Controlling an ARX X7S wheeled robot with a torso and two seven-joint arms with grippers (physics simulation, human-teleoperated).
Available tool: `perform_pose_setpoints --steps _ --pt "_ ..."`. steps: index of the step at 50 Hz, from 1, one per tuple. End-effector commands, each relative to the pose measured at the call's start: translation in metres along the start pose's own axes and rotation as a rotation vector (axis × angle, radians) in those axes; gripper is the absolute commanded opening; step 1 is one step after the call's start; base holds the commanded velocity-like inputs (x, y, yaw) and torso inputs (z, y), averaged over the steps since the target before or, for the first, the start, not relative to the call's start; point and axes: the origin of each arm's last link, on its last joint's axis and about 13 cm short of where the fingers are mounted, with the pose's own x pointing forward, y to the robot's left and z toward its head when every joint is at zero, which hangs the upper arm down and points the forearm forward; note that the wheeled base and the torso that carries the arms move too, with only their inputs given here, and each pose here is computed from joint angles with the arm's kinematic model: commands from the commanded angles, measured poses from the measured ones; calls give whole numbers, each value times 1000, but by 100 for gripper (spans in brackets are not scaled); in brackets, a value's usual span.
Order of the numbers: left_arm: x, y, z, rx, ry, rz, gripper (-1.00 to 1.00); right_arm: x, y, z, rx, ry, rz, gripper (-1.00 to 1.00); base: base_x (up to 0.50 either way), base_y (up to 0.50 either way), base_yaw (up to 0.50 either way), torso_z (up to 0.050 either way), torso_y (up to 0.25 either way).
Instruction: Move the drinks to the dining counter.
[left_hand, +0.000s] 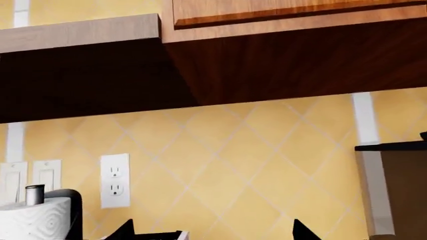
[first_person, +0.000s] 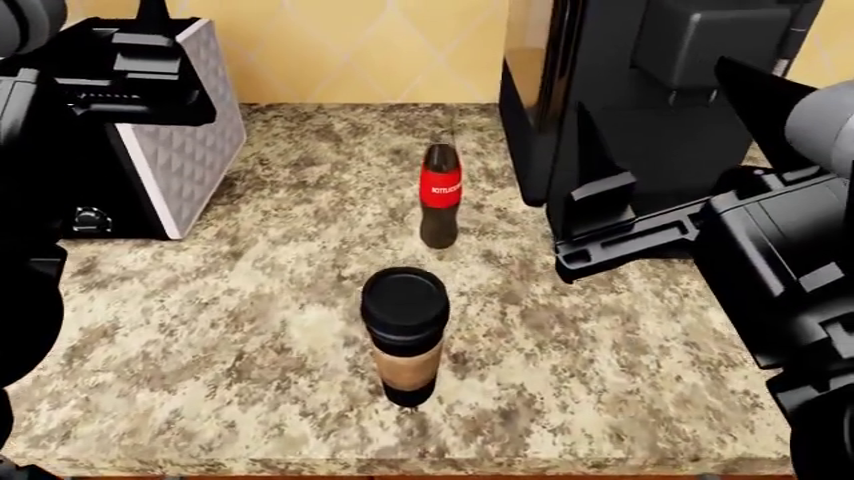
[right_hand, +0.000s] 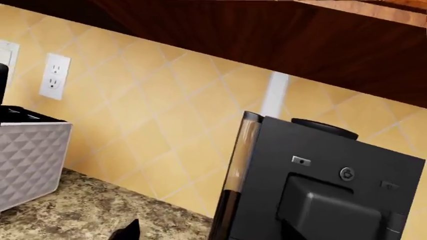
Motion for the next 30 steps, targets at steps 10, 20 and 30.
perform_pose_setpoints --steps 10,20,30 --pt "-3 2 -1 3 -5 -3 100 -2 6 -10 -27 96 73 100 250 0 0 0 1" --pt "-2 2 -3 1 1 1 100 -5 5 -16 141 326 190 100 0 0 0 0 0" --pt "-1 1 -1 0 -2 -4 100 -18 4 -11 204 353 419 100 0 0 0 0 0"
